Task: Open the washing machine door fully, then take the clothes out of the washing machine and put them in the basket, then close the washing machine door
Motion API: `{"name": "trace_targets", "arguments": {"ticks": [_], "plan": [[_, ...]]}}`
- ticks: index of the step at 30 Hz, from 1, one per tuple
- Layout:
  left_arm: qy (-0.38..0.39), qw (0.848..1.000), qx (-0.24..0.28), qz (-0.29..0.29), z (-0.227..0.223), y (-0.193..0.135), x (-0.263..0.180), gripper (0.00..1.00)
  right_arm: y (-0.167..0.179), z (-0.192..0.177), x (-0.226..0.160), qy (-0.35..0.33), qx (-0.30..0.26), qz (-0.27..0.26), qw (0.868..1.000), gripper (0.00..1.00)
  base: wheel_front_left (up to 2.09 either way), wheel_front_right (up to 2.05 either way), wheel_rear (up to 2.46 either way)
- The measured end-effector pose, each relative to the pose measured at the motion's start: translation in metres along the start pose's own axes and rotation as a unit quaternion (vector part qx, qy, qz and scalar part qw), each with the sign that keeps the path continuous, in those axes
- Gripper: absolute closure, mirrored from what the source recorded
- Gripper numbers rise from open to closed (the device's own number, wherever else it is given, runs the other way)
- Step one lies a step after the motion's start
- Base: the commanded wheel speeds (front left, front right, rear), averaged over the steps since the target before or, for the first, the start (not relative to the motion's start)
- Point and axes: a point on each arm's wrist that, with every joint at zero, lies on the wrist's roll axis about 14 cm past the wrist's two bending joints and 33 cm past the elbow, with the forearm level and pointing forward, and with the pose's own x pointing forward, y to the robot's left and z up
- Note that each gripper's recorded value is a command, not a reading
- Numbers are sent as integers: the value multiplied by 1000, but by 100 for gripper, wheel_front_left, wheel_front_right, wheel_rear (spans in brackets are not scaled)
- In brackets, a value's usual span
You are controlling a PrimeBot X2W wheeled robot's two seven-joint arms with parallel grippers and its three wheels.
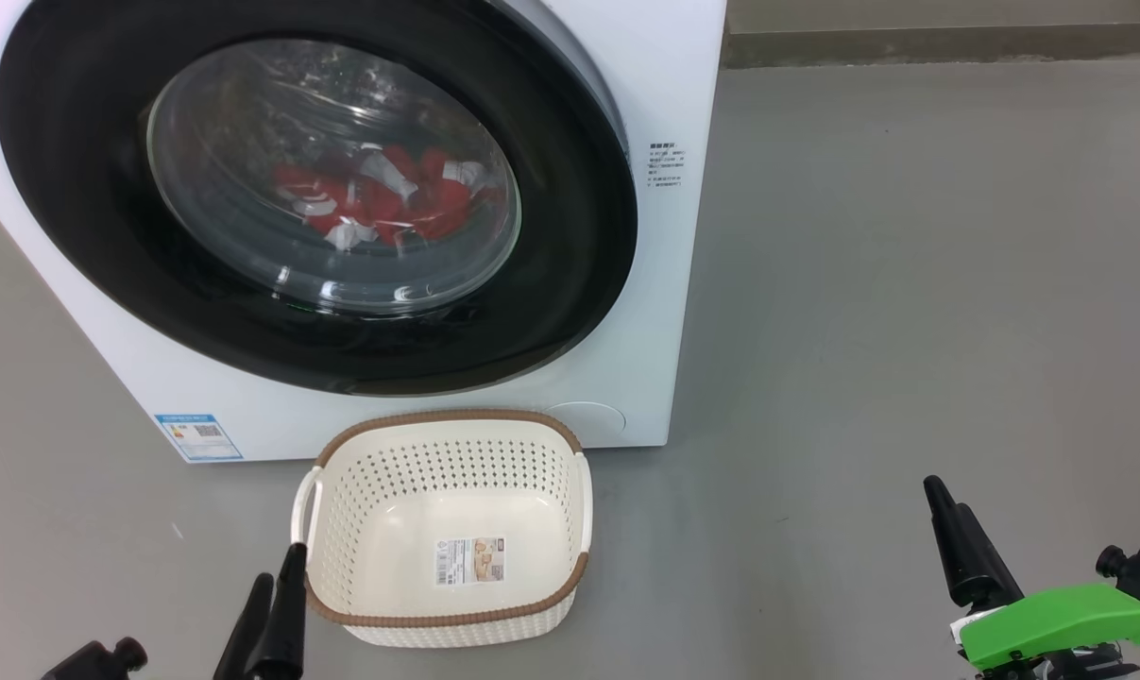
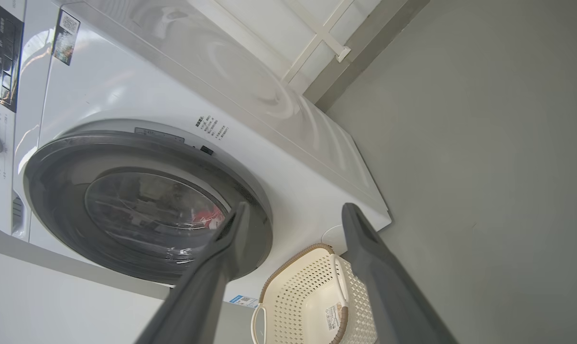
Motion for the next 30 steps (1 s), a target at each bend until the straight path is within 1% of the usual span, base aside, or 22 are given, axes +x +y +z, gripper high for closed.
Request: {"name": "trace_targets", "arguments": {"ticks": [10, 14, 24, 30], "plan": [[-6, 998, 70, 0, 2, -1, -2, 0, 3, -3, 0, 2, -60, 8, 998, 0, 0, 0, 0], [-9, 996, 88, -1, 3, -3, -2, 0, 4, -2, 0, 0, -75, 9, 997, 0, 0, 0, 0], [-17, 988, 155, -3, 6, -3, -6, 0, 4, 0, -2, -5, -132, 14, 991, 0, 0, 0, 0], [-28, 981, 192, -13, 9, -9, -6, 0, 4, -1, -4, -5, -166, 18, 986, 0, 0, 0, 0]]}}
